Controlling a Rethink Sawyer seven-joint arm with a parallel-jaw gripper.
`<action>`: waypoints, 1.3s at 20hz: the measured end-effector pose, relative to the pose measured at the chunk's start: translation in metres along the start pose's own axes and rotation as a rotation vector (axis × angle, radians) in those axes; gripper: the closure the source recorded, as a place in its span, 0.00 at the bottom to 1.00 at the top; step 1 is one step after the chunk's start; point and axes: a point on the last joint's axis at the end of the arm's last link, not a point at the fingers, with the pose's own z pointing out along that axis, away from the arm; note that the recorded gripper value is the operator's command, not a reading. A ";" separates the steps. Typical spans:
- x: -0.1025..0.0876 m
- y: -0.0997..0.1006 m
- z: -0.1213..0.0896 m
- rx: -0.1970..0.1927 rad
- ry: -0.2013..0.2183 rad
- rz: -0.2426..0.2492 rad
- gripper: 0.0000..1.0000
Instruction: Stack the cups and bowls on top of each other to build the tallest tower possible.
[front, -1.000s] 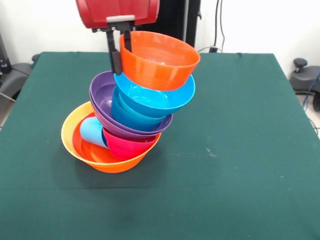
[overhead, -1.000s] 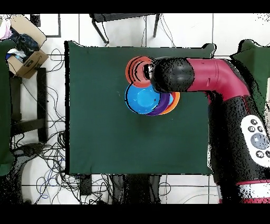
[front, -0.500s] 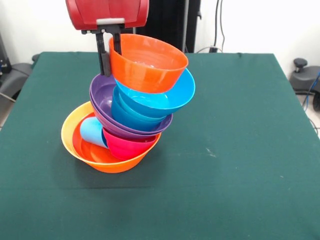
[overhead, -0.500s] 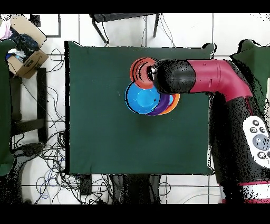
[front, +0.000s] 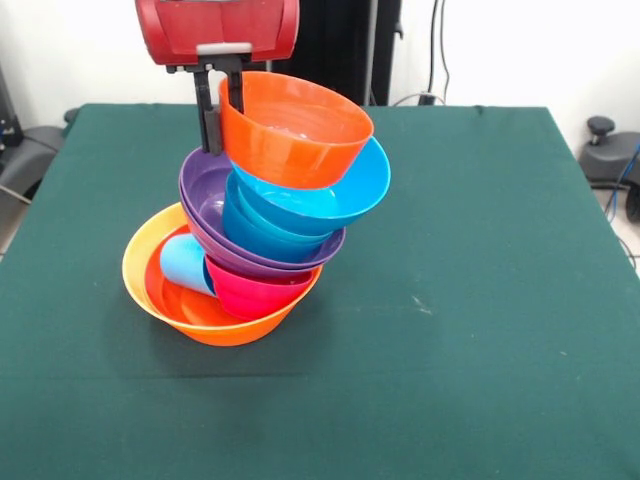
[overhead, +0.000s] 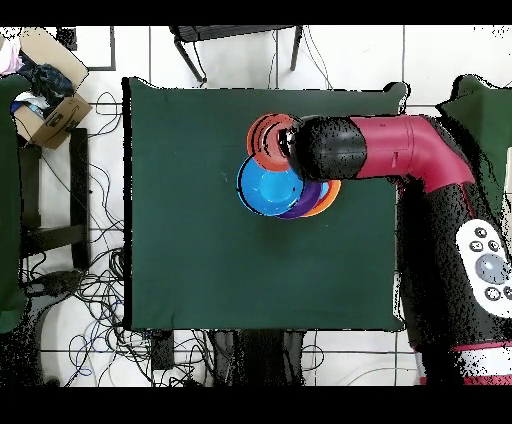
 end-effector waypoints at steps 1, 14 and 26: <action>0.000 0.000 0.000 0.000 0.000 0.000 1.00; 0.012 0.003 0.010 0.016 0.022 -0.033 1.00; 0.043 0.022 0.051 -0.019 0.091 -0.077 1.00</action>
